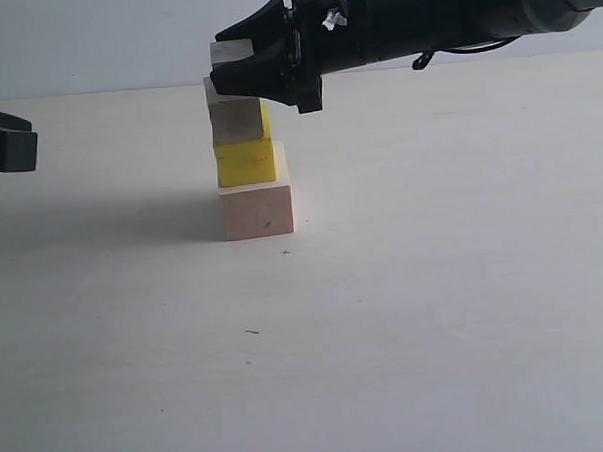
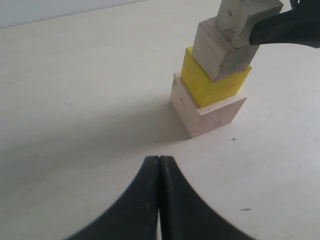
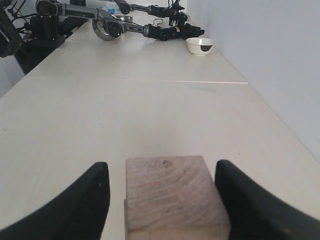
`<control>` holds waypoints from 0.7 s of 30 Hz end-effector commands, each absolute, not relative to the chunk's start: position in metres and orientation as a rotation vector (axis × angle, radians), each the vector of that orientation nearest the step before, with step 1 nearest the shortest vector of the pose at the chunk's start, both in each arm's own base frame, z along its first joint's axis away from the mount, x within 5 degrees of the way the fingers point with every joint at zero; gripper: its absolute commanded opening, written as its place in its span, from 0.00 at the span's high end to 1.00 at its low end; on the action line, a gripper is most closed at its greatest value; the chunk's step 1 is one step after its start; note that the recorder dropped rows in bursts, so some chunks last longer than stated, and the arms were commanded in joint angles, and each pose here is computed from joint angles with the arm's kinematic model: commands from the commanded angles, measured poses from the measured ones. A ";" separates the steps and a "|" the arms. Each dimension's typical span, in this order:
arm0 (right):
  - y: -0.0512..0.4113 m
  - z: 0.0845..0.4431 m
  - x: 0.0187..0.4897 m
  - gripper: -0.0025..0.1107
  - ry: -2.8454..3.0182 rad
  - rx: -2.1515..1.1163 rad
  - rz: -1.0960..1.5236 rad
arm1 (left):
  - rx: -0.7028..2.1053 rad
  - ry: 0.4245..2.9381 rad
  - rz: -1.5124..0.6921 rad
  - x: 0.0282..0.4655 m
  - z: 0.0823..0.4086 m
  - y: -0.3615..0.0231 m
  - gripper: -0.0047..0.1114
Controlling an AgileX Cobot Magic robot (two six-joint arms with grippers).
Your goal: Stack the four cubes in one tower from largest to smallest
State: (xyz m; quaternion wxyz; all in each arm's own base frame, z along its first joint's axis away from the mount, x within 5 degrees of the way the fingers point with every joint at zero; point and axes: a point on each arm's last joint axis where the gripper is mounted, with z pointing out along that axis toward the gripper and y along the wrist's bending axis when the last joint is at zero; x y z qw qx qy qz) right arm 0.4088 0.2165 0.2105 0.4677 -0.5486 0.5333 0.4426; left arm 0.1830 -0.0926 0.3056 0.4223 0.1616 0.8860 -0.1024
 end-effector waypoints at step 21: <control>0.109 0.294 0.426 0.98 1.913 -0.709 1.078 | 0.207 2.173 -0.269 0.246 0.288 -0.091 0.96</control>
